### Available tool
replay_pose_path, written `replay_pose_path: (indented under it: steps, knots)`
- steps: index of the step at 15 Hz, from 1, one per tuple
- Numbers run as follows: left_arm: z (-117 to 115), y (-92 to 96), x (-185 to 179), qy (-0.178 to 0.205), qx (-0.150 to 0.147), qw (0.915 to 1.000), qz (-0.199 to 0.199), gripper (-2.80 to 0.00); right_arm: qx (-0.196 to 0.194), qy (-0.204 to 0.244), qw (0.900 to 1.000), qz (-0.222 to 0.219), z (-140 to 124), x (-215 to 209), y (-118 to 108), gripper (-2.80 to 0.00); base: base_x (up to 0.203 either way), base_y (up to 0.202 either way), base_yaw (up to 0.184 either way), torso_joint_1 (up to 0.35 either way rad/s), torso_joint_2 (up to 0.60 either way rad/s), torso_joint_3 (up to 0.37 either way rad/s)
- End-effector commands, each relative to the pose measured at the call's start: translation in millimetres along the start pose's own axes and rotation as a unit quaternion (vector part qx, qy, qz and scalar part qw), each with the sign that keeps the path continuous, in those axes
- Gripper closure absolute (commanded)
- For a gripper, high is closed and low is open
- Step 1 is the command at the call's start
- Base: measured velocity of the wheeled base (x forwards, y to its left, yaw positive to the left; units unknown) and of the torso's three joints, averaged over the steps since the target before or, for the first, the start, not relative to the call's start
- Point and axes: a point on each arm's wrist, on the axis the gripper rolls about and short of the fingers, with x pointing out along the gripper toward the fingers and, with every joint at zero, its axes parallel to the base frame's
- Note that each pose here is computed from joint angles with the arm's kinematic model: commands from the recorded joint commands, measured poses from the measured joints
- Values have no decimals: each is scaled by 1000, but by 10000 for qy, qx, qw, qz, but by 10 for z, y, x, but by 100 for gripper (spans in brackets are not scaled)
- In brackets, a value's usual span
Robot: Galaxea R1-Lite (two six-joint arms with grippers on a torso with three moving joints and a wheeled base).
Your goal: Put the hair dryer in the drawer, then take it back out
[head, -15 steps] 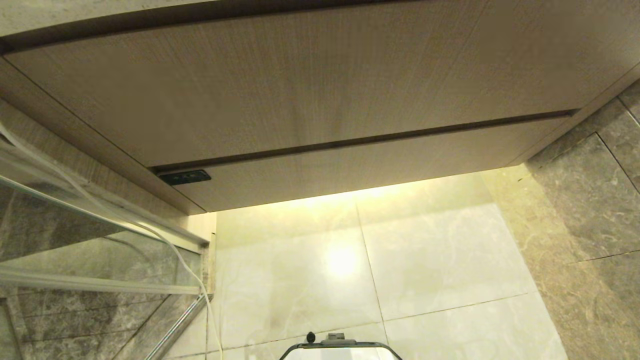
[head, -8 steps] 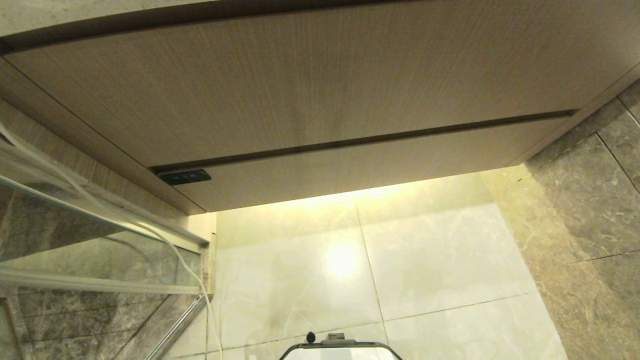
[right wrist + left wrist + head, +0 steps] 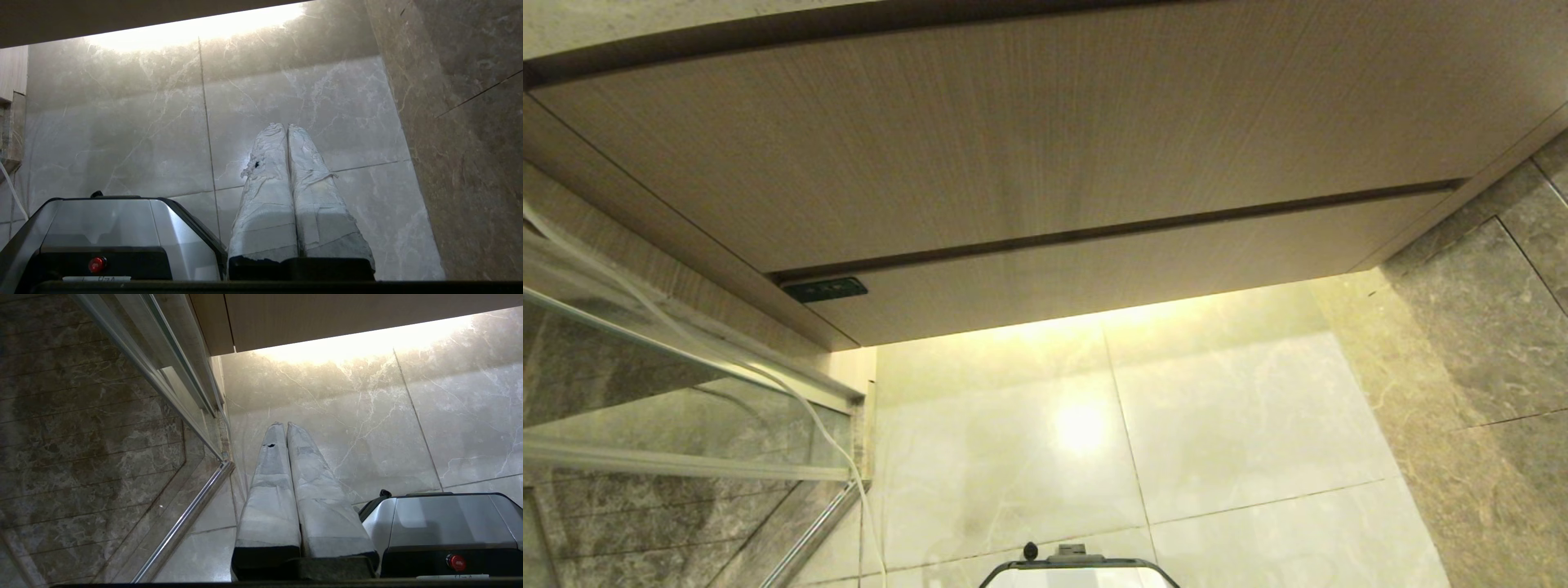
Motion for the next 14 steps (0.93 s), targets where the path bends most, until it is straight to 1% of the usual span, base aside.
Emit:
replay_pose_path:
  steps: [1,14]
  knots:
    - [0,0,0,-3,0,10000,1,0,-11,-6,10000,8,2,1,0,0,0,0,0,0,0,0]
    - [0,0,0,-3,0,10000,1,0,-11,-6,10000,8,2,1,0,0,0,0,0,0,0,0]
